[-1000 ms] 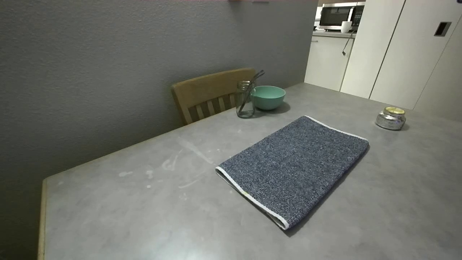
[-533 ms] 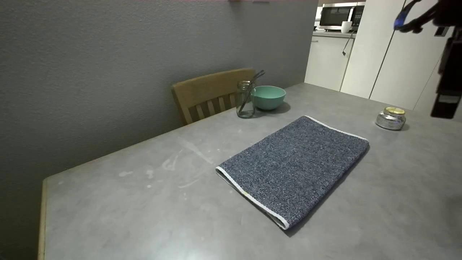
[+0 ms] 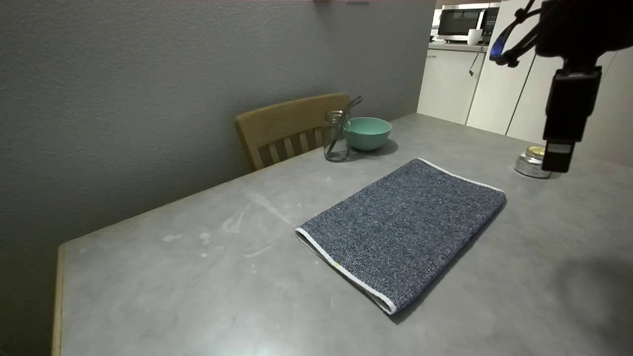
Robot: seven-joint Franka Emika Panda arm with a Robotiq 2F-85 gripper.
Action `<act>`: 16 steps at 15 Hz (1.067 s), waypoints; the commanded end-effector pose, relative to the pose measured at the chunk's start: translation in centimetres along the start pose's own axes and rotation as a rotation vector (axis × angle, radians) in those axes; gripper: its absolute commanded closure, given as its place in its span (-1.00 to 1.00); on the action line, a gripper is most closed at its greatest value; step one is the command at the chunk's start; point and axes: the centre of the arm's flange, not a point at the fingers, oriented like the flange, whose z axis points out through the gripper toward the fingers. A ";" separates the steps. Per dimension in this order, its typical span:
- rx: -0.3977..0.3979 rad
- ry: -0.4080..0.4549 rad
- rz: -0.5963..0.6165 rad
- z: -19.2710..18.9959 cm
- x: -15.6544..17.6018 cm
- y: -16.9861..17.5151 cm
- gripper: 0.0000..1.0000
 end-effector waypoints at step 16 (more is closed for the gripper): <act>0.055 0.327 -0.057 5.9 8.6 -7.4 -1.00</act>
